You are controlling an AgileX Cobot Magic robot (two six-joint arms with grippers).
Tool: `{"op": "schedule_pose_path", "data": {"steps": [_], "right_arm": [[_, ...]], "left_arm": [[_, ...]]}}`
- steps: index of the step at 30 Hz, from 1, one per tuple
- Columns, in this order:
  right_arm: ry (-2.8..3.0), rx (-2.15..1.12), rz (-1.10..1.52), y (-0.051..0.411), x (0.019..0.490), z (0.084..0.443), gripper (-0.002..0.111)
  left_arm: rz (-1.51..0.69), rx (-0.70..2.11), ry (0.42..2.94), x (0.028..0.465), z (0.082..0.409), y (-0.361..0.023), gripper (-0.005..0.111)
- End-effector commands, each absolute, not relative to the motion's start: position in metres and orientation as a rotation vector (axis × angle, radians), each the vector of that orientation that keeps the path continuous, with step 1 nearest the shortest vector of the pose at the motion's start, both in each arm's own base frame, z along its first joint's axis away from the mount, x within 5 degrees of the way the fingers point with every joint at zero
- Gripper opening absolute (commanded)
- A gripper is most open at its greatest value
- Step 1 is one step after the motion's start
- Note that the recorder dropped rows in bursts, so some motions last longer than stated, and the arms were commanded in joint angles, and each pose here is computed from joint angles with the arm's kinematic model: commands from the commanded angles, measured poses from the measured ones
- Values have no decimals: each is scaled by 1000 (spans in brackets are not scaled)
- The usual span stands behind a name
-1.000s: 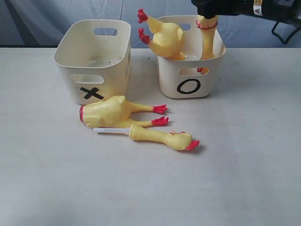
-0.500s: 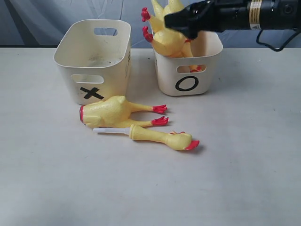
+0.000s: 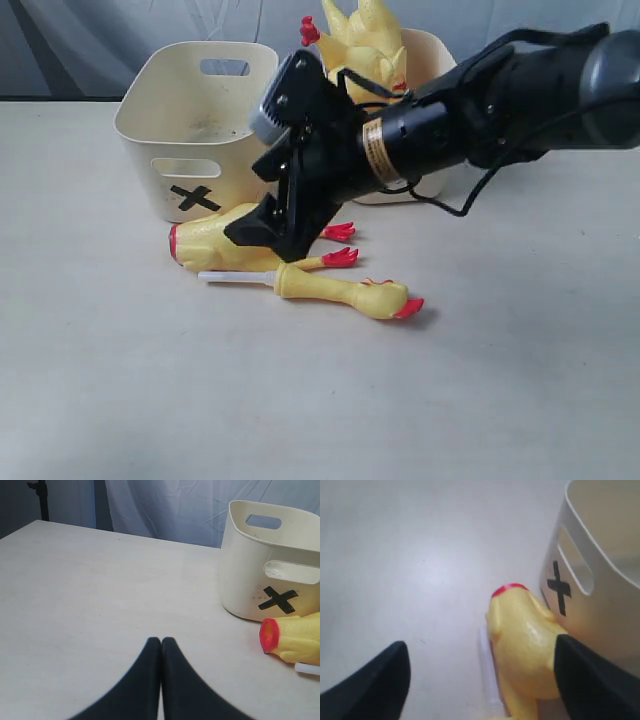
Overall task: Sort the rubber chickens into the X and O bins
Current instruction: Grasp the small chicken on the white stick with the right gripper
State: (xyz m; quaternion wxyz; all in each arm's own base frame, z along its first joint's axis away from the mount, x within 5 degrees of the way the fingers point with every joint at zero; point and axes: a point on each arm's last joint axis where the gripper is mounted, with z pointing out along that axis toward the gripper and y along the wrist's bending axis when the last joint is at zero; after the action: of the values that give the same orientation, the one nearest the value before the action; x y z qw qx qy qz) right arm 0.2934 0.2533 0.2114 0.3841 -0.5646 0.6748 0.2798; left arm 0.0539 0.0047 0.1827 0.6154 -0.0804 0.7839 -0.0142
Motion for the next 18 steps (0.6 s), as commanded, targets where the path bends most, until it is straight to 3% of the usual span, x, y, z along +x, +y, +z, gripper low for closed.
{"op": "schedule_pose_path", "data": {"steps": [1, 7, 13, 15, 18], "right_arm": [[1811, -1451, 588, 254, 296, 179, 51], [1937, -1407, 405, 237, 297, 153, 49], [1939, -1477, 395, 231, 286, 141, 5], [1930, -1522, 368, 227, 282, 135, 8], [1970, -1524, 329, 220, 277, 127, 32]], "left_arm": [[-42, -180, 1789, 54, 185, 4, 0], [-42, -180, 1789, 54, 185, 4, 0], [-42, -180, 1789, 54, 185, 4, 0], [-42, -180, 1789, 54, 185, 4, 0], [-42, -180, 1789, 54, 185, 4, 0]]}}
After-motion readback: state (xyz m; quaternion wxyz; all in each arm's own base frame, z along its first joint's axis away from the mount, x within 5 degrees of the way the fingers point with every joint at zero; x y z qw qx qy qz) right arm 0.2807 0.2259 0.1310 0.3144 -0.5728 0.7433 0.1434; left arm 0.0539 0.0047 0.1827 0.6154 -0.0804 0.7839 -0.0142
